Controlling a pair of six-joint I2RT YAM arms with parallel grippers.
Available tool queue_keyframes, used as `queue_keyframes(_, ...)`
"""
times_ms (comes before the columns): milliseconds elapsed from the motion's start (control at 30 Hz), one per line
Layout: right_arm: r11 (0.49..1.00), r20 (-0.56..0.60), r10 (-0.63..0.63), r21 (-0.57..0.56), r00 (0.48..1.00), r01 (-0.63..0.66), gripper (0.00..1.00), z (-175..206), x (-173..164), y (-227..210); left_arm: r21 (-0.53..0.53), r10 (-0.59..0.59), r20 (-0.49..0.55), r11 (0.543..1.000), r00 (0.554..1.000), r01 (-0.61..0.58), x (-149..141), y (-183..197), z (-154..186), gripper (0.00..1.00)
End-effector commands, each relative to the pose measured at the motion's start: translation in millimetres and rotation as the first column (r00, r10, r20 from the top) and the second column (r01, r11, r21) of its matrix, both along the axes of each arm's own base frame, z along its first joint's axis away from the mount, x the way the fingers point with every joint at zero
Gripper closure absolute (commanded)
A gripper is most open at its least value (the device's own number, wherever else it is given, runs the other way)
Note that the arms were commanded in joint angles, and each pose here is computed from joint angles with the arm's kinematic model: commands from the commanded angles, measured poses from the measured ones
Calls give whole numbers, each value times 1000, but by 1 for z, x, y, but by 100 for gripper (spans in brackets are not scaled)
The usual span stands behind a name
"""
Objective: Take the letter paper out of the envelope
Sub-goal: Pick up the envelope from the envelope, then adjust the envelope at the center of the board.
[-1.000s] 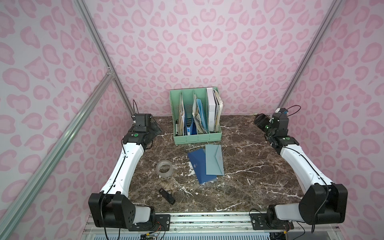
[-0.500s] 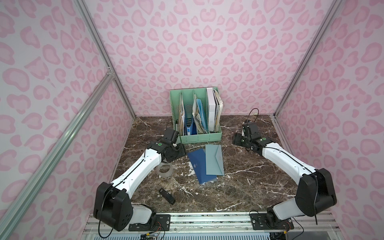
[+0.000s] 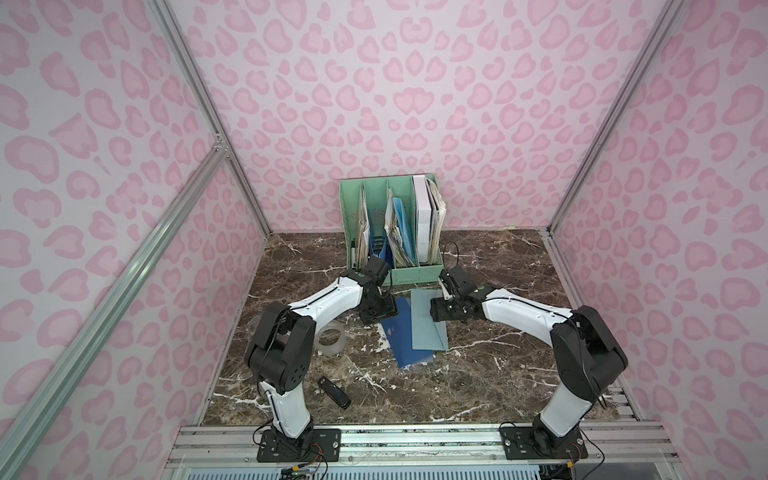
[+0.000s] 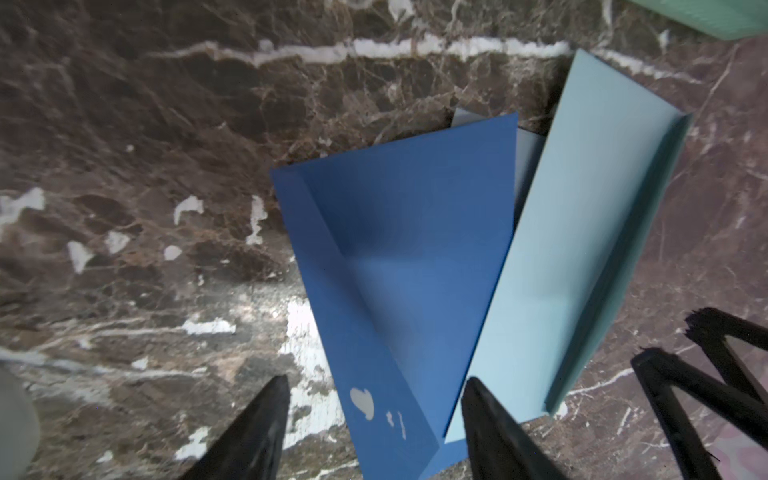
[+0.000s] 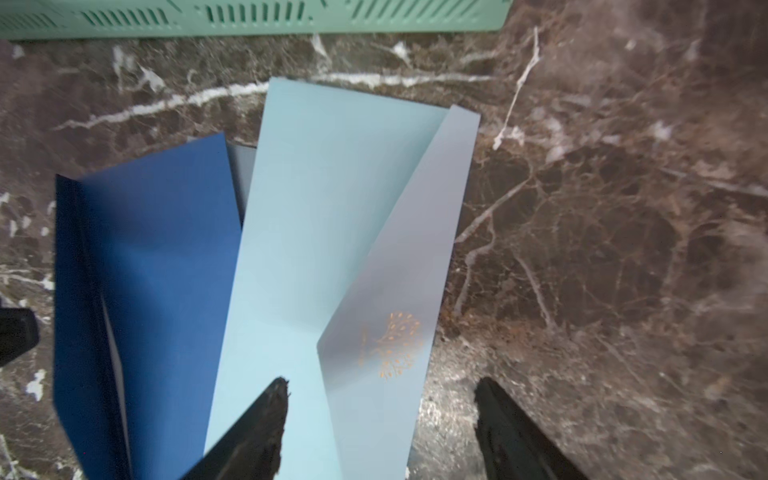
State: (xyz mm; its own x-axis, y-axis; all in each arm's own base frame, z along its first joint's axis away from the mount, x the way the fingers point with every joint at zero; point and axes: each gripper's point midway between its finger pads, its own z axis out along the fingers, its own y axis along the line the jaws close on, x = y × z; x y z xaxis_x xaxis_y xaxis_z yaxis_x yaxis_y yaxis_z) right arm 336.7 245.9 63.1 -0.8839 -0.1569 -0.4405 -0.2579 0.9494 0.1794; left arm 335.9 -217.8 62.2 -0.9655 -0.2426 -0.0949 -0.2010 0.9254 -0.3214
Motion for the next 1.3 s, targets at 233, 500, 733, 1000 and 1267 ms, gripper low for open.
queue_keyframes(233,994,-42,28,-104,999,-32,32,-25,7,9,108,-17,-62,994,998,24,-5,13,-23,35)
queue_keyframes(500,977,-28,-13,-211,1000,7,58,-30,12,-5,189,-24,-99,981,995,43,-10,26,-29,44)
queue_keyframes(733,964,24,-45,-260,999,49,75,-13,16,-26,282,-48,-98,957,994,74,-17,47,-24,48)
queue_keyframes(1000,957,36,-81,-278,996,88,90,-6,17,-52,372,-67,-109,922,992,104,-26,70,-24,56)
queue_keyframes(1267,955,51,-108,-273,993,118,100,3,18,-72,480,-29,-133,872,991,90,-27,101,-13,60)
